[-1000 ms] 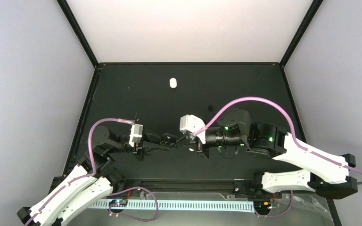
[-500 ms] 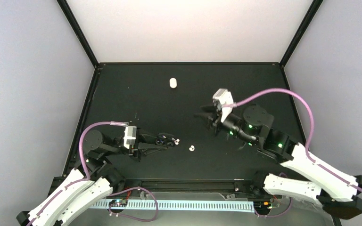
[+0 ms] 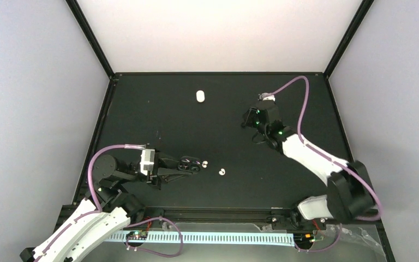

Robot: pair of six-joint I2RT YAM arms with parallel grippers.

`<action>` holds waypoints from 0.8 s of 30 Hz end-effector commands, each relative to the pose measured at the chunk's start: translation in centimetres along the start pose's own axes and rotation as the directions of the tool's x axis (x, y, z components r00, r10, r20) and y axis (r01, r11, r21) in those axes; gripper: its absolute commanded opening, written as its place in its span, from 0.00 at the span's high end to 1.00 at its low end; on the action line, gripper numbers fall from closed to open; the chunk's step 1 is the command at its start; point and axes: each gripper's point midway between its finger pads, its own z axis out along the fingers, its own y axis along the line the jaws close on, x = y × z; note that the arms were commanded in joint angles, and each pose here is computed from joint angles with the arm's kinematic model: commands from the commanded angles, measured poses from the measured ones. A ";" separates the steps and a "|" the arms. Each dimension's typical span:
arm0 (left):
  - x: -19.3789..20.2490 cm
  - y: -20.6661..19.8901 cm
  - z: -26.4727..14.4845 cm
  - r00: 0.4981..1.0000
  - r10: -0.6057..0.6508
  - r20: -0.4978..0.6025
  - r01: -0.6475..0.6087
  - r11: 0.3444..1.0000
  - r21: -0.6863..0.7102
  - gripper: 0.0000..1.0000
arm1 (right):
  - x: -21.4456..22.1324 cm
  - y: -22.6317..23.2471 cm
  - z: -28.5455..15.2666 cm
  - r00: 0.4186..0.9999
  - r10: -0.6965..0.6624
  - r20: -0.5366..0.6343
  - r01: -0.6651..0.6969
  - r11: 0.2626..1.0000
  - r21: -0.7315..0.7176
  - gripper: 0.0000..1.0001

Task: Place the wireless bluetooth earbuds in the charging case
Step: Pick up the earbud from the center of the board.

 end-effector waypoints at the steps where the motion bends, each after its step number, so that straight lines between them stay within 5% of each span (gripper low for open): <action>1: -0.5 -0.1 -0.1 1.000 0.001 0.025 -0.001 1.000 -0.002 0.98 | -2.6 -2.9 4.3 0.993 0.108 0.049 -0.112 0.990 0.089 0.63; 9: -0.5 -0.1 -0.2 1.000 0.004 0.025 -0.004 1.000 -0.002 0.98 | 1.2 -4.3 11.5 0.990 0.037 -0.135 -0.017 0.989 0.147 0.64; 24: -0.4 -0.1 0.2 1.000 -0.012 0.020 0.011 1.000 0.017 0.98 | 4.5 -4.0 15.8 0.962 0.000 -0.274 0.037 0.991 0.129 0.64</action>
